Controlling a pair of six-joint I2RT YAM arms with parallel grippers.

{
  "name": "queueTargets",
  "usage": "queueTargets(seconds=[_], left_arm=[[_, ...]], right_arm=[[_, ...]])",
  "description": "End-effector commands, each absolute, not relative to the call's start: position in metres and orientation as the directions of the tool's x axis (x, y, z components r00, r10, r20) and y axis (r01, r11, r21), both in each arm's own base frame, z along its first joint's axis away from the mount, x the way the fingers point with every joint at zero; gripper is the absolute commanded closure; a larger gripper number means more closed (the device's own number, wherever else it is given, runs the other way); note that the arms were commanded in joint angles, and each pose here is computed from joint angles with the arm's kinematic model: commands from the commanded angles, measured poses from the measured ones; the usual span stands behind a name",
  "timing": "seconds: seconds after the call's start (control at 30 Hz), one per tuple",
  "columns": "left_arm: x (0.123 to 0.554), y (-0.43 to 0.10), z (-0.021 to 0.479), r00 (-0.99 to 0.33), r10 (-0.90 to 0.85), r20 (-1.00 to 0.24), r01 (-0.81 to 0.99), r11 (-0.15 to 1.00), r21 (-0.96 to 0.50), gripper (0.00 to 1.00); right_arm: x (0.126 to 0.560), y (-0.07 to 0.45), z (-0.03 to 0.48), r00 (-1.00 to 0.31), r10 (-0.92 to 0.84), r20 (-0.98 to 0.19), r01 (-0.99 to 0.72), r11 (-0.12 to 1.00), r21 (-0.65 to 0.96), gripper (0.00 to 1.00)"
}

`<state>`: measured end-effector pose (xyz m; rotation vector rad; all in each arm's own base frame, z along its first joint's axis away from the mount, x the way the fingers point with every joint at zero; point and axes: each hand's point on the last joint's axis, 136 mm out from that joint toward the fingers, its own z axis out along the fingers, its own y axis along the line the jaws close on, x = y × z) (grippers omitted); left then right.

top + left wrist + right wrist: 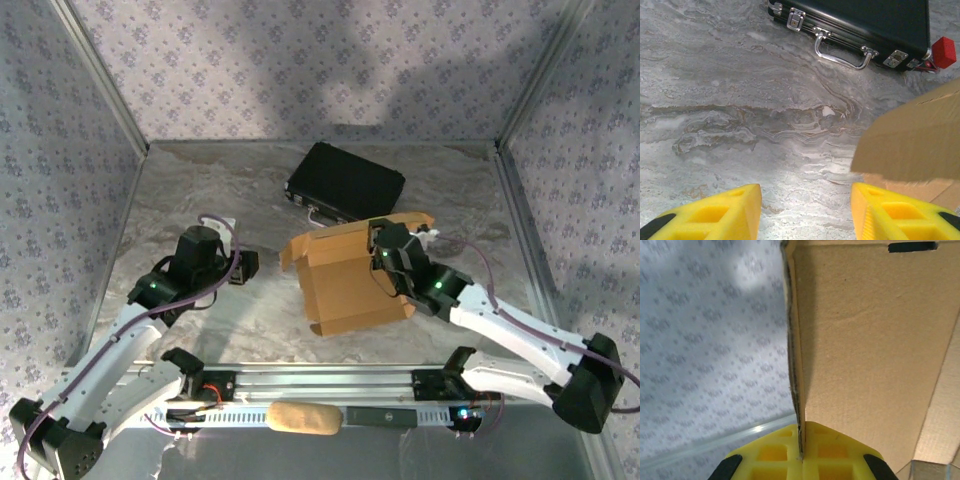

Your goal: Fold the paper box

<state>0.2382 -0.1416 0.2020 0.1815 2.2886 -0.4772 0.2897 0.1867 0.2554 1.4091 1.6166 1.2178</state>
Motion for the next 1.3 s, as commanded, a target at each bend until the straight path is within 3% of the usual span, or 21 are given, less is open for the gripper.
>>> queueTargets(seconds=[0.0, 0.13, 0.37, 0.6, 1.27], left_arm=[[0.243, -0.150, 0.212, -0.670, -0.041, -0.741, 0.296, 0.901, -0.318, 0.50], [0.244, -0.156, 0.209, -0.676, -0.034, -0.736, 0.314, 0.890, -0.330, 0.49], [0.246, -0.169, 0.204, -0.687, -0.016, -0.727, 0.353, 0.867, -0.353, 0.54], [0.245, -0.178, 0.191, -0.697, 0.000, -0.717, 0.376, 0.852, -0.365, 0.56], [0.273, -0.215, 0.151, -0.706, 0.151, -0.692, 0.479, 0.821, -0.310, 0.66]], right_arm=[[0.281, 0.153, 0.233, -0.074, 0.996, 0.057, 0.426, -0.020, 0.904, 1.00], [0.277, 0.139, 0.225, -0.033, 0.998, 0.054, 0.430, -0.035, 0.902, 1.00], [0.312, 0.131, 0.203, -0.068, 0.989, 0.129, 0.355, -0.096, 0.930, 1.00], [0.310, 0.125, 0.194, -0.135, 0.989, 0.059, 0.363, -0.006, 0.932, 1.00], [0.310, 0.119, 0.151, -0.158, 0.986, 0.055, 0.428, 0.018, 0.904, 1.00]])
